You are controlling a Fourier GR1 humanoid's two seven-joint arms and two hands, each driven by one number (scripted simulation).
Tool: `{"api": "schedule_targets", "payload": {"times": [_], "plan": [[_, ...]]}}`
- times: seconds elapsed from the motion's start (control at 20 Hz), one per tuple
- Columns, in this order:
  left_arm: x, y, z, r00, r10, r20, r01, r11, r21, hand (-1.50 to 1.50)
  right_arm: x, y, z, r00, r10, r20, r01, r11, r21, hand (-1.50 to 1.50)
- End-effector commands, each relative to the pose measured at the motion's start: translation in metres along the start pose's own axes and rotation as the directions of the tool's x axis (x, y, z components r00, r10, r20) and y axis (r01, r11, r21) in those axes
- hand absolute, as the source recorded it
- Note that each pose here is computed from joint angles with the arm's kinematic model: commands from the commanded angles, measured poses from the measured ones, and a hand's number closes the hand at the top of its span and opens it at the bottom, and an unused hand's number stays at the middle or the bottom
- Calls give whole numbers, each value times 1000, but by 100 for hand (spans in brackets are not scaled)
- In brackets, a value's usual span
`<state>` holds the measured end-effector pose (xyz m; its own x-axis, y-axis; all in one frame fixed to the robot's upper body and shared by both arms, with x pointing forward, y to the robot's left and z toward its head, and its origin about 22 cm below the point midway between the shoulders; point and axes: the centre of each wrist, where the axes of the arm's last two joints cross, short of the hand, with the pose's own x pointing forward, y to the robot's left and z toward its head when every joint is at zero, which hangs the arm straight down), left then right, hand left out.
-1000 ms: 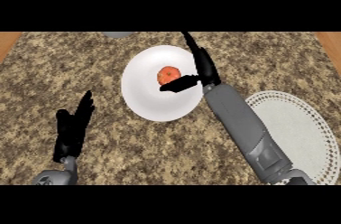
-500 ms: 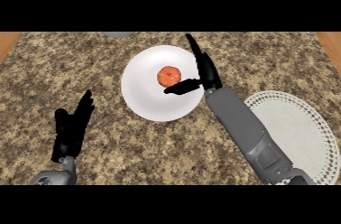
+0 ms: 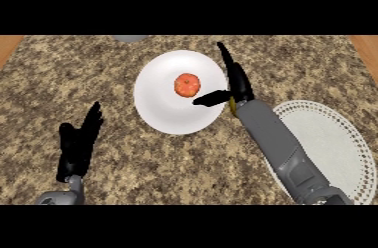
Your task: Pick the squash from the placemat and place it in the plate
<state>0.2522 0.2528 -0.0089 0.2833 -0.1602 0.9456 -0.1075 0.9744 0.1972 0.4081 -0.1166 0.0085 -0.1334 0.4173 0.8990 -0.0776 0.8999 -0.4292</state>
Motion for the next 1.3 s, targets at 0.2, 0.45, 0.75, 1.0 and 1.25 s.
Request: {"api": "schedule_targets", "payload": {"times": [0.2,0.45,0.75,1.0,1.25], "plan": [[-13,-4,10,1000,9,2,-9,1000,-13,0,-29,-22,11,999,45,-23,-46,998,-49,-150],[-8,-4,3,1000,-9,9,9,1000,7,0,-34,-31,16,1000,17,-21,-19,996,-91,-150],[5,-14,2,1000,-2,1,2,1000,1,0,-45,-66,7,999,1,-45,-8,987,-158,-150],[-10,-8,-5,1000,14,1,-14,1000,4,0,-56,-69,17,997,43,-59,-54,976,-209,-150],[-6,5,-3,1000,-3,8,3,1000,-5,0,-60,-83,18,993,61,-104,-79,980,-181,-150]]}}
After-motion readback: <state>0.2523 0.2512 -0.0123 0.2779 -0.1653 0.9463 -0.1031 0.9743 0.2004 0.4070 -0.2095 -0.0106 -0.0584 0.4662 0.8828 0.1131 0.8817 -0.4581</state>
